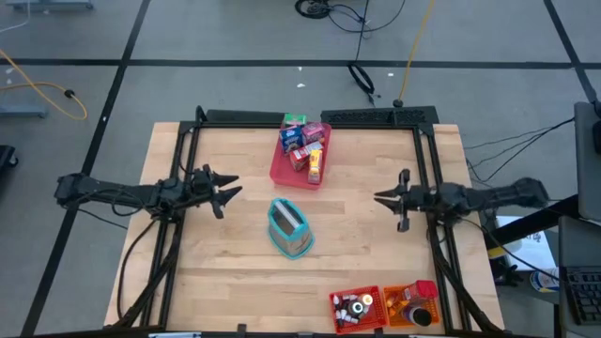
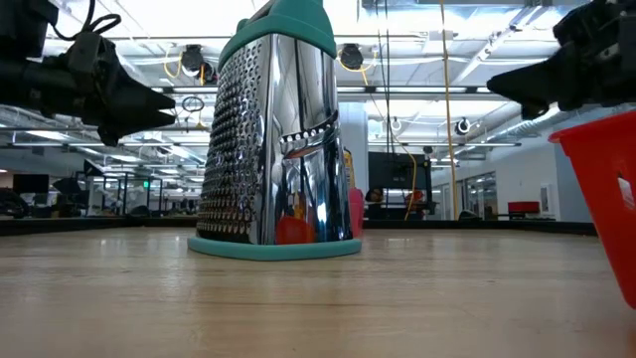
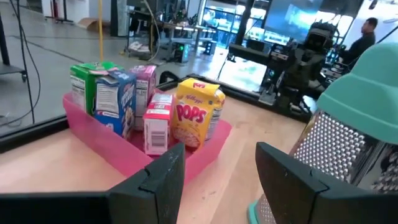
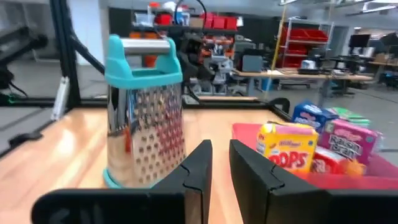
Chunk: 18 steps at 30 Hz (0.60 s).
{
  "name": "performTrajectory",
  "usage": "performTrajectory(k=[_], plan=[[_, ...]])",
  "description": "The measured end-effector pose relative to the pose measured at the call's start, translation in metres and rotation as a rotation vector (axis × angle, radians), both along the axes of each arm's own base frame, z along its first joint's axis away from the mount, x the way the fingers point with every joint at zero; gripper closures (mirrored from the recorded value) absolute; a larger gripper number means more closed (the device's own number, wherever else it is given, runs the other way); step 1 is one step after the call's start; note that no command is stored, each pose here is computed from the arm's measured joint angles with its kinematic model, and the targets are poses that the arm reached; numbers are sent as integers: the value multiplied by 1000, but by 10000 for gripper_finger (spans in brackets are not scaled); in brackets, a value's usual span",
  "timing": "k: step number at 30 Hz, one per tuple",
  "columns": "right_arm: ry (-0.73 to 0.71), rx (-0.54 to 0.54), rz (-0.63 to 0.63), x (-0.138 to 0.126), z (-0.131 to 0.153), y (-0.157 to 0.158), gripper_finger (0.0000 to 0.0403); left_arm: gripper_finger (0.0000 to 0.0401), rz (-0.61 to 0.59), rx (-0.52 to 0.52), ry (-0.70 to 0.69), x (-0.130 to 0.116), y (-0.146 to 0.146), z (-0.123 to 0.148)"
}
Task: Pick & Place Kitchen Items
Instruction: Return to Home Position
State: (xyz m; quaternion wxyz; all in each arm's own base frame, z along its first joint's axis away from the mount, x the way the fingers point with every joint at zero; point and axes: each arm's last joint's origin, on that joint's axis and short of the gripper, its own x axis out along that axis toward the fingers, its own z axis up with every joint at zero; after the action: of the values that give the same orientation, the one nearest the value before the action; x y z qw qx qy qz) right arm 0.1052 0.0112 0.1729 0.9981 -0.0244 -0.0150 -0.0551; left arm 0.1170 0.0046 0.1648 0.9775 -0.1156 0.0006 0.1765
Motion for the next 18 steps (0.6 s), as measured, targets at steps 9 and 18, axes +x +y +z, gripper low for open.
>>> performTrajectory(k=[9,18], plan=[[81,83,71,10,-8,-21,356,203,19,-41,108,-1,0,-12],[107,204,39,11,-11,-23,356,203,33,-161,75,-2,0,-13]])
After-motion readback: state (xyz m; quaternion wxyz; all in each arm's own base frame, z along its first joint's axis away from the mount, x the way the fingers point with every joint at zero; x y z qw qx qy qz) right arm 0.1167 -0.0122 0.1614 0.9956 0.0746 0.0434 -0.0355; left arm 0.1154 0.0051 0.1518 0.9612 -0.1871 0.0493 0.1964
